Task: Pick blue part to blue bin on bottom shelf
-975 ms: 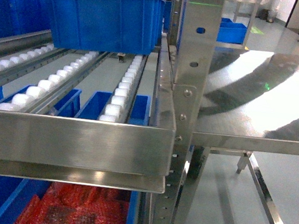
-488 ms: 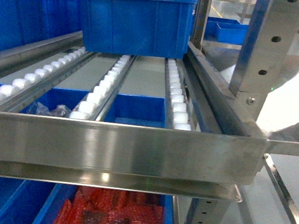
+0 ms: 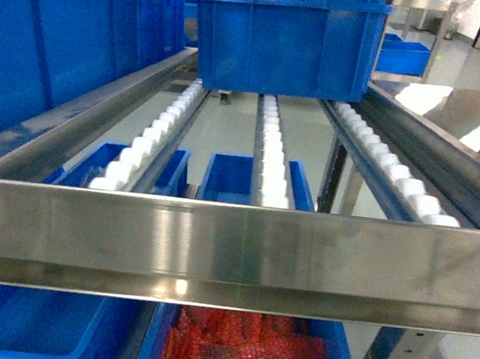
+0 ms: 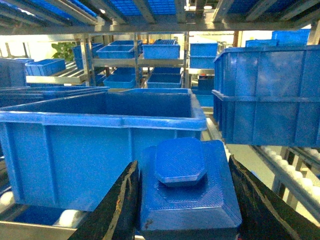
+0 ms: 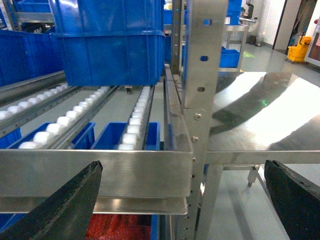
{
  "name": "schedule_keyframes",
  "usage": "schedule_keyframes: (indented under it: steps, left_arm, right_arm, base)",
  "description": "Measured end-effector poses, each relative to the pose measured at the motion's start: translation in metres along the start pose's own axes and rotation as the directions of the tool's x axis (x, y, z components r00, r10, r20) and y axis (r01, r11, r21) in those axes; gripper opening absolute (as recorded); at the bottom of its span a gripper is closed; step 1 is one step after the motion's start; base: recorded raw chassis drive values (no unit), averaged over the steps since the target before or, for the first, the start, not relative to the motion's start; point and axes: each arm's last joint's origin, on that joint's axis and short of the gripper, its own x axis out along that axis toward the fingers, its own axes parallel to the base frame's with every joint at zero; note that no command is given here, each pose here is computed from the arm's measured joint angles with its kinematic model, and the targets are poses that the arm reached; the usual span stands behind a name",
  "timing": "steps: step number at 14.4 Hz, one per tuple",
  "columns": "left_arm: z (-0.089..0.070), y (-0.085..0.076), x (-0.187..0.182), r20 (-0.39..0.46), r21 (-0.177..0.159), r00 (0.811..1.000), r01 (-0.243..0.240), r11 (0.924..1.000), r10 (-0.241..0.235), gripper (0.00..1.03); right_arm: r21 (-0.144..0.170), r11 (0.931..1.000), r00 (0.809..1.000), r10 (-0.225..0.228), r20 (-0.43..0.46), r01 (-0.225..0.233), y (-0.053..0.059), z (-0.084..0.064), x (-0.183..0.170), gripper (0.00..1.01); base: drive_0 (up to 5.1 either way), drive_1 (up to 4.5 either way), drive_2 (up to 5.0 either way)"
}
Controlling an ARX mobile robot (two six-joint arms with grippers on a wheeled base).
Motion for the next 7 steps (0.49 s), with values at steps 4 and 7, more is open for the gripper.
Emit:
schedule_keyframes:
  steps: [4, 7]
  left_arm:
    - [0.0001, -0.0002, 0.0001, 0.001, 0.000, 1.000, 0.003, 1.0000, -0.003, 0.44]
    - [0.0001, 0.0000, 0.0000, 0.001, 0.000, 1.000, -0.002, 1.0000, 0.002, 0.44]
  right_arm:
    - [0.000, 1.0000, 1.000, 0.000, 0.002, 0.000, 0.0000, 0.0002, 0.0000, 0.98]
    - [0.000, 1.0000, 1.000, 0.003, -0.001, -0.003, 0.0001, -0.0001, 0.0000, 0.98]
  base:
    - [-4.5, 2.17, 2.2]
    - [-1.0, 0.43, 0.4]
